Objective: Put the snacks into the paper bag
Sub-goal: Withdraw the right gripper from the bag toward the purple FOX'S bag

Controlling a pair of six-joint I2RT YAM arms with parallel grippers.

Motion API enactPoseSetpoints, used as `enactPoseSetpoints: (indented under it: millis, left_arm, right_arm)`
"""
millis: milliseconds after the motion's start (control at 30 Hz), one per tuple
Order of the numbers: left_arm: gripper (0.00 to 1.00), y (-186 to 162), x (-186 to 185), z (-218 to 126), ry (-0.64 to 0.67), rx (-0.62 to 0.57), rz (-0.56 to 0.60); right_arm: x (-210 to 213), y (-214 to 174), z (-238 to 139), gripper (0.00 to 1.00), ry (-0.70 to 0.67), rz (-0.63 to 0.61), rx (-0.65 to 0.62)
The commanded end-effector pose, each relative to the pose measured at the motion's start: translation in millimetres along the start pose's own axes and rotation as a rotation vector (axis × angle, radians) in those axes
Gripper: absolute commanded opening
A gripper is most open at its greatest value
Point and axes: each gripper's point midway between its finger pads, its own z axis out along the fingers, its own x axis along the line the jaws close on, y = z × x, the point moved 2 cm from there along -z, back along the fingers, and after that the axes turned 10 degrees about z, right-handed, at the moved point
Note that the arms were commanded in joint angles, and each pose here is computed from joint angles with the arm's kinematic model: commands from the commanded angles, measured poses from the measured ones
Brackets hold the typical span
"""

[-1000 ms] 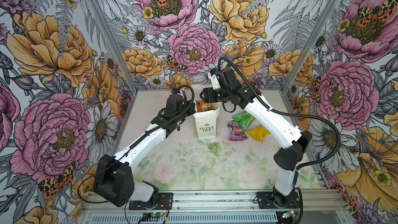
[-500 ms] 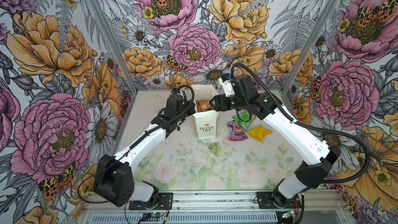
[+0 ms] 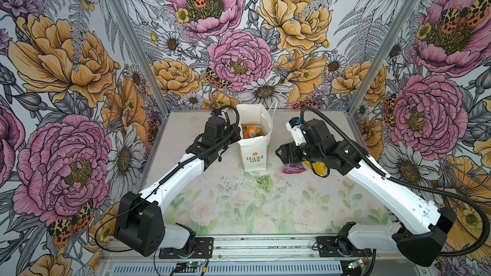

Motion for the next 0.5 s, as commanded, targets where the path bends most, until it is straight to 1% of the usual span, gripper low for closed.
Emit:
enactPoseSetpoints:
  millis: [0, 133, 300, 367, 433, 467]
  left_arm:
    - [0.00, 8.3, -0.9, -10.1, -0.011, -0.029, 0.009]
    - [0.00, 8.0, -2.3, -10.4, -0.015, -0.029, 0.010]
    - [0.00, 7.6, -3.0, -8.5, -0.019, -0.027, 0.009]
    - [0.00, 7.2, -3.0, -7.8, -0.020, -0.025, 0.009]
    - [0.00, 6.9, -3.4, -7.8, -0.022, -0.024, 0.009]
    - [0.00, 7.6, -2.4, -7.9, -0.019, -0.026, 0.008]
  right_arm:
    - [-17.8, -12.8, 2.0, 0.85, -0.047, 0.052, 0.002]
    - [-33.7, -31.4, 12.5, 0.87, -0.084, 0.086, 0.045]
    - [-45.7, -45.0, 24.8, 0.90, -0.117, 0.099, 0.094]
    - [-49.3, -47.8, 29.6, 0.93, -0.129, 0.102, 0.110]
    - [-53.5, -50.7, 35.3, 0.99, -0.146, 0.105, 0.127]
    - [-55.4, -51.5, 37.6, 1.00, -0.154, 0.106, 0.134]
